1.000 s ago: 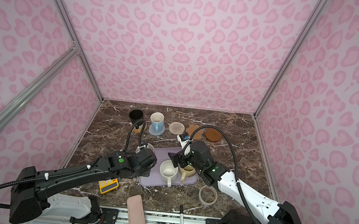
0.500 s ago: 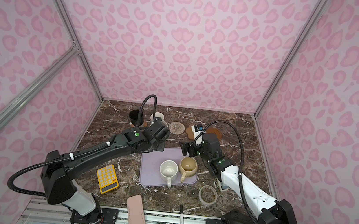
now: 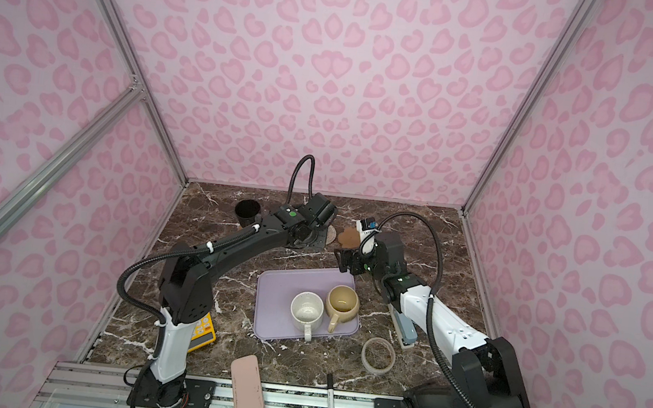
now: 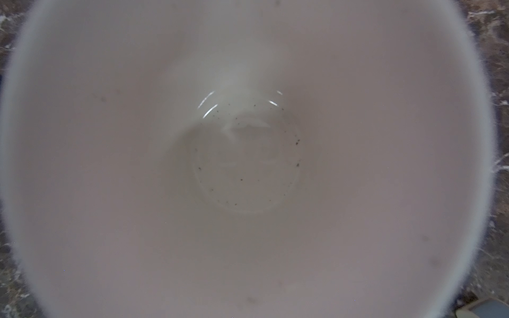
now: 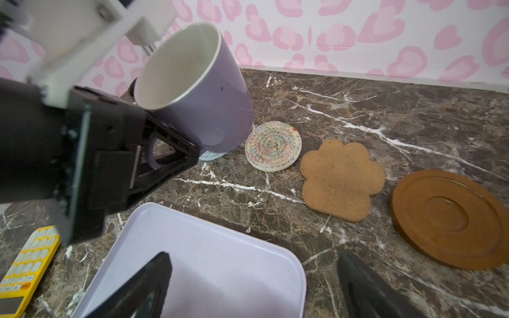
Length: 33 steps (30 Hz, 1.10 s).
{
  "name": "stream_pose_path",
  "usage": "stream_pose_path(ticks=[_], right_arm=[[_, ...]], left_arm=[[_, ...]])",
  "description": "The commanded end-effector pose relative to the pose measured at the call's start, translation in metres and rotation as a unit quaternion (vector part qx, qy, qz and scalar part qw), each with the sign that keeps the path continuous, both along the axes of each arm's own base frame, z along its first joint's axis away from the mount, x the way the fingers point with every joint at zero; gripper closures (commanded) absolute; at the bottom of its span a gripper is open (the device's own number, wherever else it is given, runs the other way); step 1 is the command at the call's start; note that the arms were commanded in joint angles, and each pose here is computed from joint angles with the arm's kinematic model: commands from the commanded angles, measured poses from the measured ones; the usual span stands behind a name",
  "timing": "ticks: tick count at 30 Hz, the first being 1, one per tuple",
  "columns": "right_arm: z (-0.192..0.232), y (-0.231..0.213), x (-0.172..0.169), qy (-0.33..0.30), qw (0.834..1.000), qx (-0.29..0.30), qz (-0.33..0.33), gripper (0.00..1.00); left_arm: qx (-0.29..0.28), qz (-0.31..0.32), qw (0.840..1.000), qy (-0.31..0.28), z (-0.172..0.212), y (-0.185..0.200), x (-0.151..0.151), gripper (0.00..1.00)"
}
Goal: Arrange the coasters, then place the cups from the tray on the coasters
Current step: 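Carry the lilac mug with left gripper to the multicolour woven coaster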
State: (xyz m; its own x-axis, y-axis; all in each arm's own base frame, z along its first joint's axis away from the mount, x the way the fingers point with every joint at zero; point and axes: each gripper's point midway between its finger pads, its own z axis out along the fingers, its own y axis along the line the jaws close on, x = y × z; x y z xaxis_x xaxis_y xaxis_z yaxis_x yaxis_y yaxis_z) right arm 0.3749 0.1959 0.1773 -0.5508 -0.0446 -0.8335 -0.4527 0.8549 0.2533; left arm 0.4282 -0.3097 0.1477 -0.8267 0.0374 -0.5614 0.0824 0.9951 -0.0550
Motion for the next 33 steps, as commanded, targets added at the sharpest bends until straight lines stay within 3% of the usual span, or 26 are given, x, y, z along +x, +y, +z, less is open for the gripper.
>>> stream_pose_path(ticks=[1,17,33], right_arm=[[-0.002,0.002,0.003,-0.009,1.000,-0.002,0.009,0.05],[-0.014,-0.006,0.009,0.010,1.000,0.004,-0.001,0.06],[-0.027,-0.008,0.014,0.028,1.000,-0.009,-0.006,0.07]], left_arm=[[0.001,-0.001,1.000,-0.001,-0.008,-0.007,0.014,0.98],[0.023,0.000,0.999,0.024,-0.063,-0.016,0.057,0.98],[0.025,0.008,0.999,0.040,-0.083,-0.016,0.064,0.98]])
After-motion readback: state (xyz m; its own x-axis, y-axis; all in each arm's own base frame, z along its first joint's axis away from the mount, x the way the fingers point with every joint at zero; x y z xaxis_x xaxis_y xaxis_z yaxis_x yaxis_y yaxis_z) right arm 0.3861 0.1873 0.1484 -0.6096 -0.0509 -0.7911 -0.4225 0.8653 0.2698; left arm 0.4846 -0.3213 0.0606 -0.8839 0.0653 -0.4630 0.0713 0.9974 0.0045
